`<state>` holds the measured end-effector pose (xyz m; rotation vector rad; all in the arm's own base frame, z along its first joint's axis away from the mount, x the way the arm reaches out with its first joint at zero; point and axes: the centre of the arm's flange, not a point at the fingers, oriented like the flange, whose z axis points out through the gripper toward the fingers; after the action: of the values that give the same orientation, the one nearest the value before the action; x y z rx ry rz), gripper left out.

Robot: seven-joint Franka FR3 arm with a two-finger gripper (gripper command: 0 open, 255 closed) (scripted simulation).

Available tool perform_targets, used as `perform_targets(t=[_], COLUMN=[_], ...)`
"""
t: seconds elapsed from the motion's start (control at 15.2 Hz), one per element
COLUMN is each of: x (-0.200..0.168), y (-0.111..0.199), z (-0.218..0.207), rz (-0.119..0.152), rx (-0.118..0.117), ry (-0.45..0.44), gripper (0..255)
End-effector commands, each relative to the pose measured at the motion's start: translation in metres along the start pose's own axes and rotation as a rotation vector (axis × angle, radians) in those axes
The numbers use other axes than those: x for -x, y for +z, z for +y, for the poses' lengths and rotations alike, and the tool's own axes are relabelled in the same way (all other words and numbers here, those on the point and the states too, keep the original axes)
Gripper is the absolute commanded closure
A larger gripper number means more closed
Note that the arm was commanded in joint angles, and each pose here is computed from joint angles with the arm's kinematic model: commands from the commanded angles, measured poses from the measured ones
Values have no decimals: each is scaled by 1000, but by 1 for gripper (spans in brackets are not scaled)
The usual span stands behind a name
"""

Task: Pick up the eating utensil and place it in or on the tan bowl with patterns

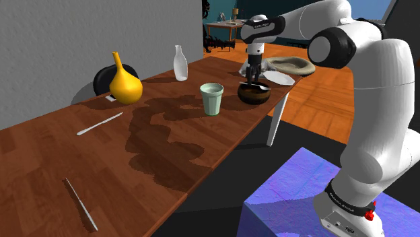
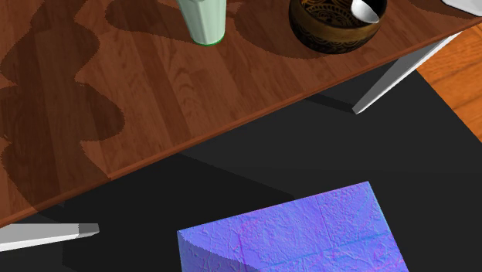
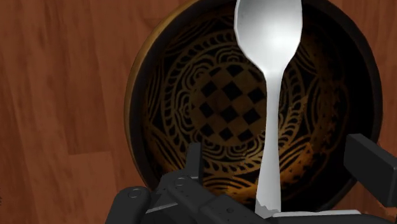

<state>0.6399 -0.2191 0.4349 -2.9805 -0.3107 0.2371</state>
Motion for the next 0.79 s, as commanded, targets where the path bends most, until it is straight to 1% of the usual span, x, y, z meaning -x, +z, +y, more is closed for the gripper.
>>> perform_targets(t=[0.0,0.2,0.73], x=[0,0,0], y=[-13,-50,-50], z=[0,0,0], rz=[0,0,0], rx=[0,0,0], ry=[0,0,0], gripper=[0,0,0])
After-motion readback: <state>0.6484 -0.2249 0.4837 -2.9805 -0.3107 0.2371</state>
